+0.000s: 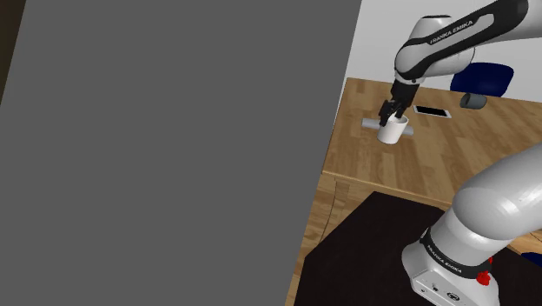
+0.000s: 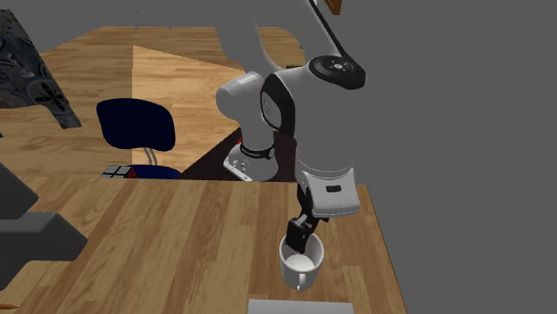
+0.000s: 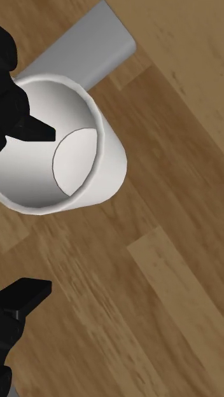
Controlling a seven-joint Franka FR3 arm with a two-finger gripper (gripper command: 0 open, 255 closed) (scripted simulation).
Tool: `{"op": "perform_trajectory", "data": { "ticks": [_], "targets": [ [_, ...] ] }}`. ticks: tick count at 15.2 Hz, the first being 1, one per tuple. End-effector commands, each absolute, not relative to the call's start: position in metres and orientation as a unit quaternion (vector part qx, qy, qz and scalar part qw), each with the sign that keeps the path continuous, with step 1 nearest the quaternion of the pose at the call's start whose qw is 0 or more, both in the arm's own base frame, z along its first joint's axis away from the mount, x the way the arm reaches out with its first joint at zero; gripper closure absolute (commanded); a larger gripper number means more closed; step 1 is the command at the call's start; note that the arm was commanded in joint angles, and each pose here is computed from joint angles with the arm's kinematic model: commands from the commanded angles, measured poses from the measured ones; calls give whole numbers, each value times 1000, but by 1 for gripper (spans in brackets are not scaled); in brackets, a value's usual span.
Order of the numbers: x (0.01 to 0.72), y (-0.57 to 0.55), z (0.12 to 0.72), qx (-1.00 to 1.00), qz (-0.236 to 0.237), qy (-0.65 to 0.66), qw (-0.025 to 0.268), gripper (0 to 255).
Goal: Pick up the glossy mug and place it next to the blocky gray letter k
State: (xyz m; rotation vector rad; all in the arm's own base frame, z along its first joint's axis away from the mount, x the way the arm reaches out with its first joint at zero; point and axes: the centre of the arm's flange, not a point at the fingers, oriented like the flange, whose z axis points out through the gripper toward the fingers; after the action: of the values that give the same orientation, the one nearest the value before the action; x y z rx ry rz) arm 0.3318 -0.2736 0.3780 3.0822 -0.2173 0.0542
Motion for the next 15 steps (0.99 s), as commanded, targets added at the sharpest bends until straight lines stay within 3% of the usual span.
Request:
{"op": "perform_trajectory", "data": {
  "ticks": [1,13,14,15],
  "targets": [
    [331,-276,369,997,18,-70,26,0],
    [332,-277,350,997,18,-70,26,0],
    [332,-277,350,997,18,-70,26,255],
    [332,-277,350,997,18,-70,26,255]
  ]
}}
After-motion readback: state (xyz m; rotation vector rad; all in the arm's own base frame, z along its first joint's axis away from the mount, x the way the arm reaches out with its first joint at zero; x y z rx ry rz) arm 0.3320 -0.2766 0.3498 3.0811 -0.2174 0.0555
